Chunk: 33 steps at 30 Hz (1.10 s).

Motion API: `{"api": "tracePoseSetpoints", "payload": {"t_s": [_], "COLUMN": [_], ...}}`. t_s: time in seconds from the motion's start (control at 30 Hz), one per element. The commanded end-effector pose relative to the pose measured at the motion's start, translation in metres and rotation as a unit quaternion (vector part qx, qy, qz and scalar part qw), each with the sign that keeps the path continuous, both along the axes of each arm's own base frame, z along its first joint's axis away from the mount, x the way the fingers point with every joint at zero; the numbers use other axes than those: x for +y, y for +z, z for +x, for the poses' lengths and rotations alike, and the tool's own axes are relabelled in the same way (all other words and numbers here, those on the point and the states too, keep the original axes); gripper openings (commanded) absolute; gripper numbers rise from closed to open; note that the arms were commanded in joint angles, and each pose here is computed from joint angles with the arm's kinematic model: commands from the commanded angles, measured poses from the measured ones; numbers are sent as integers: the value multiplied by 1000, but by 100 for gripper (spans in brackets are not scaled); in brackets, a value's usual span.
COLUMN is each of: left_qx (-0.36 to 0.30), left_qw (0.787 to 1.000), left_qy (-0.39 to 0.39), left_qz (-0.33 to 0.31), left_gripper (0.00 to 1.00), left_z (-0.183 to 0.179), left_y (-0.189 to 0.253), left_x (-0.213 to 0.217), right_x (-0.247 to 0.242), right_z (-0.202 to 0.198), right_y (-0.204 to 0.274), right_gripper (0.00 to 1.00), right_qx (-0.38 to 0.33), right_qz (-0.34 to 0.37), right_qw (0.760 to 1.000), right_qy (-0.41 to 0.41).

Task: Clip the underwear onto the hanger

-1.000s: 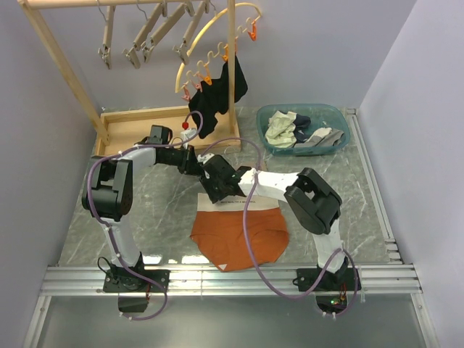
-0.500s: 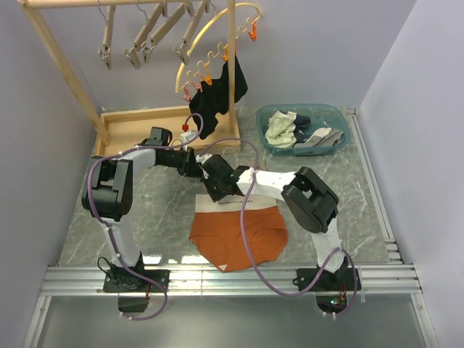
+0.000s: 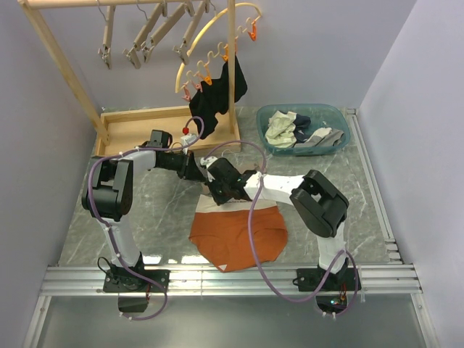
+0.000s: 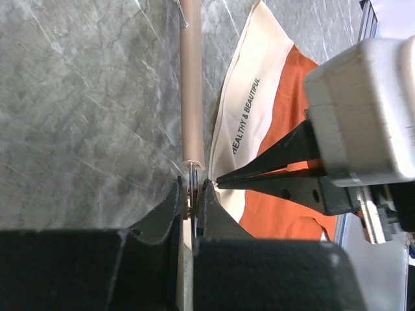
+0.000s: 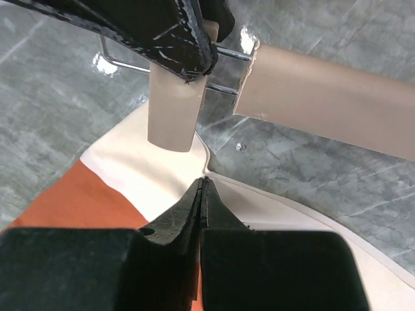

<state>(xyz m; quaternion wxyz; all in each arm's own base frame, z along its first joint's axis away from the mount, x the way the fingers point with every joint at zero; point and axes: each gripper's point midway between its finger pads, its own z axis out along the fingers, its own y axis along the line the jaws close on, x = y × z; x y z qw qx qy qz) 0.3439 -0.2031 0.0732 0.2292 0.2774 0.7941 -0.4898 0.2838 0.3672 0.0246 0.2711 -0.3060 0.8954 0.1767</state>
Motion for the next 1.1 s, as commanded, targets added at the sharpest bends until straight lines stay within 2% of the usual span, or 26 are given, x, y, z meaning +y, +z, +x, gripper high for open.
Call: {"api": "tracePoseSetpoints", "payload": {"t_s": [0.0,0.37,1.07], "left_qx": [-16,-17,-23], "left_qw": [1000,999,994], "left_qy": [-10,-20,-66], "left_qz": [-6,-24,-79], "left_gripper": [0,0,0], "left_z": [0,0,-12], "left_y": [1,2,16], "left_x": [-1,-5,-12], "right_x": [11,17,15], "right_z": [9,13,10], "right_y": [40,63,56], "right_gripper": [0,0,0], "right_qx": [-46,-70,-63], "right_qz": [46,64,58], "right_qw": [998,995,996], "right_qy": [4,14,20]}}
